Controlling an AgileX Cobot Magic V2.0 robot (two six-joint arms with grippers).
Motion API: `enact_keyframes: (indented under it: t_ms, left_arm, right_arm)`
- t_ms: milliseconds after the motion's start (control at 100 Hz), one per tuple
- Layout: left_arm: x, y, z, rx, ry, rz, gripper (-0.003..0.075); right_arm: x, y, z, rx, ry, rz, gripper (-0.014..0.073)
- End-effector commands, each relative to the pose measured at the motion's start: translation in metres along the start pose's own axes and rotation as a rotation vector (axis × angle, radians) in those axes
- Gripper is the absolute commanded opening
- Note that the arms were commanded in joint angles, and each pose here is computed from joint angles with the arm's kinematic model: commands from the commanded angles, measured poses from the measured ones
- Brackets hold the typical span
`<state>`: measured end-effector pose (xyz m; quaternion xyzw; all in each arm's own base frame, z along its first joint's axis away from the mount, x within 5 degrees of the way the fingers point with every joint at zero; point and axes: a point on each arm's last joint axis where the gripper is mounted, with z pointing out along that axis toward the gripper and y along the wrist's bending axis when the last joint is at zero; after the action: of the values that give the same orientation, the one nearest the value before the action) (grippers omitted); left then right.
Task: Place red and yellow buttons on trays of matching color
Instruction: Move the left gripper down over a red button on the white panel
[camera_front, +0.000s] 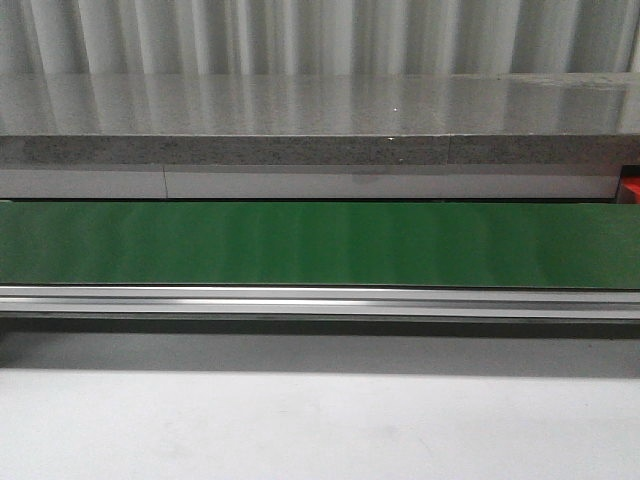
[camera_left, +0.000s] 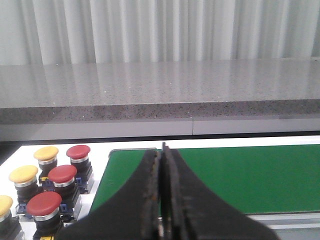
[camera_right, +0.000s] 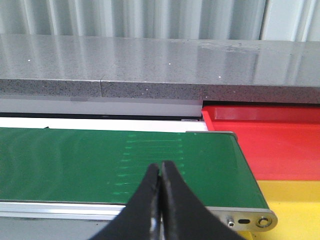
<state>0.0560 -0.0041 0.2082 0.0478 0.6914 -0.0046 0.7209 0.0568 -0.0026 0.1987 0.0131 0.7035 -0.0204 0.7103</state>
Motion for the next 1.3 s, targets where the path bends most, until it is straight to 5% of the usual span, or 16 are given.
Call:
enact_keyframes:
  t_ms: [0, 290, 580, 700, 920, 1290]
  left_arm:
    - [0.006, -0.001, -0.001, 0.007, -0.069, -0.017, -0.002]
    - [-0.001, -0.001, -0.002, 0.007, -0.115, -0.017, -0.002]
    - [-0.068, 0.004, -0.006, -0.004, -0.18, -0.005, -0.002]
    - [-0.104, 0.008, 0.0, -0.014, -0.038, -0.007, -0.002]
    - [-0.149, 0.014, 0.027, -0.026, 0.421, -0.019, -0.002]
    - [-0.146, 0.011, 0.075, -0.007, 0.619, -0.043, -0.002]
  right_arm:
    - [-0.015, -0.001, -0.002, 0.013, -0.117, -0.008, -0.0067]
    - [-0.015, -0.001, -0.002, 0.013, -0.117, -0.008, -0.0067]
    - [-0.015, -0.001, -0.002, 0.013, -0.117, -0.008, -0.0067]
    - [-0.015, -0.001, -0.002, 0.013, -0.117, -0.008, -0.0067]
    - [-0.015, -0.001, -0.002, 0.013, -0.117, -0.008, -0.0067]
    - [-0.015, -0.001, -0.002, 0.013, -0.117, -0.008, -0.0067]
